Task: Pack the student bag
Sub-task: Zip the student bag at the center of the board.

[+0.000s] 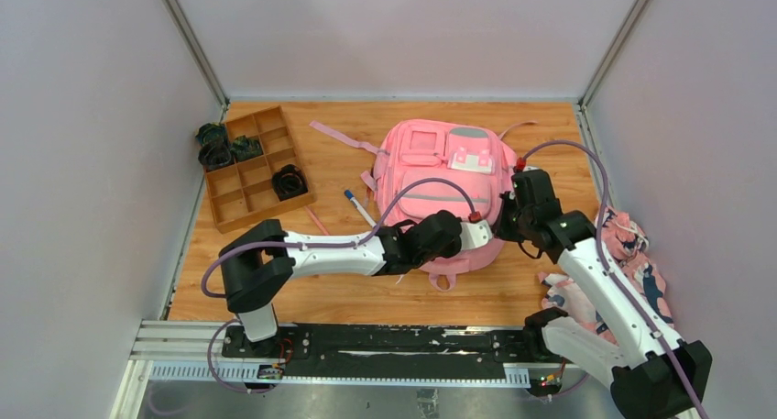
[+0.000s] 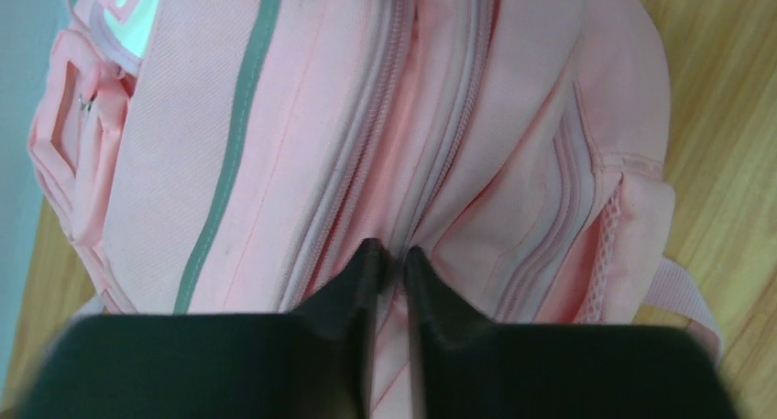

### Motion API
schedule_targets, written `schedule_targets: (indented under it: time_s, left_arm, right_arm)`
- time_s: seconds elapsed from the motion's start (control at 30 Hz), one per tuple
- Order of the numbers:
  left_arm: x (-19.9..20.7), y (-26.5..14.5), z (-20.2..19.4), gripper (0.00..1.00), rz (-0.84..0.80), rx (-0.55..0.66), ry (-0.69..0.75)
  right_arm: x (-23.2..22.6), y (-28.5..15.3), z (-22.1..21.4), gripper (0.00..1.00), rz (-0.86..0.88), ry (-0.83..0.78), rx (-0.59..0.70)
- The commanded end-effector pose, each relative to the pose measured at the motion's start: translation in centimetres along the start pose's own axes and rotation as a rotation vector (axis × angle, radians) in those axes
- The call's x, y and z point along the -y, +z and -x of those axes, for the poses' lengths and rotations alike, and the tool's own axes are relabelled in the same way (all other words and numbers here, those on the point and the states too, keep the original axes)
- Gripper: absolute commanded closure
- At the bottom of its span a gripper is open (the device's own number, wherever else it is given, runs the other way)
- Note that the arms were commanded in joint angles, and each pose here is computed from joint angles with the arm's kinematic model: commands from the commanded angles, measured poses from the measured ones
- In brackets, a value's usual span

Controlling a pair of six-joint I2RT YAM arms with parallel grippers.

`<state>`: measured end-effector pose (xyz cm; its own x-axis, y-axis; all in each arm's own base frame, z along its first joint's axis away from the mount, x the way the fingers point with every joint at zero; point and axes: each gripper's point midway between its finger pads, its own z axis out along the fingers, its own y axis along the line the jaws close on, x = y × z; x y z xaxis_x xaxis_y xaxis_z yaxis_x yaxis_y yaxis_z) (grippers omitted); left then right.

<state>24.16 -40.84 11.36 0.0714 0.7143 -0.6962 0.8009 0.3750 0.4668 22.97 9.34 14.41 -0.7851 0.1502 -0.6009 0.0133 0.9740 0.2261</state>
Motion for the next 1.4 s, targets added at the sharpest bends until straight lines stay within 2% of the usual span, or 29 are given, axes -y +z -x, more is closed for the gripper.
schedule_targets:
  time_s: [0.0,0.03,0.2,0.33,0.6,0.83,1.17,1.37]
  left_arm:
    - [-1.7,0.7,0.5,0.95,0.085,-0.001,0.015]
    - [-1.8,0.6,0.4,1.0,0.092,-0.01,0.015]
    - [-2.8,-1.4,0.7,1.0,0.116,0.017,-0.028]
    - [-2.3,-3.0,0.8,1.0,0.066,0.063,-0.06]
    - [-1.4,-3.9,-0.1,1.0,0.025,0.065,-0.084]
    - [-0.6,-5.7,0.3,1.0,-0.048,0.11,-0.103]
    - [0.4,-7.0,0.9,1.0,-0.114,0.173,-0.143]
    - [0.6,-7.3,1.3,1.0,-0.128,0.201,-0.177]
  right_arm:
    - [-0.6,-0.6,1.0,1.0,0.053,0.018,0.051]
    - [-0.4,-0.3,0.9,1.0,0.046,0.023,0.043]
    - [0.0,1.0,0.4,1.0,0.026,0.027,-0.016]
    - [0.8,1.3,0.8,1.0,-0.017,0.022,-0.019]
    - [5.4,0.6,2.7,1.0,-0.23,0.053,0.035]
    - [4.8,1.5,5.0,1.0,-0.205,0.064,0.074]
    - [2.8,1.5,7.9,1.0,-0.102,-0.035,0.151]
    - [3.7,0.7,8.4,1.0,-0.129,-0.05,0.241]
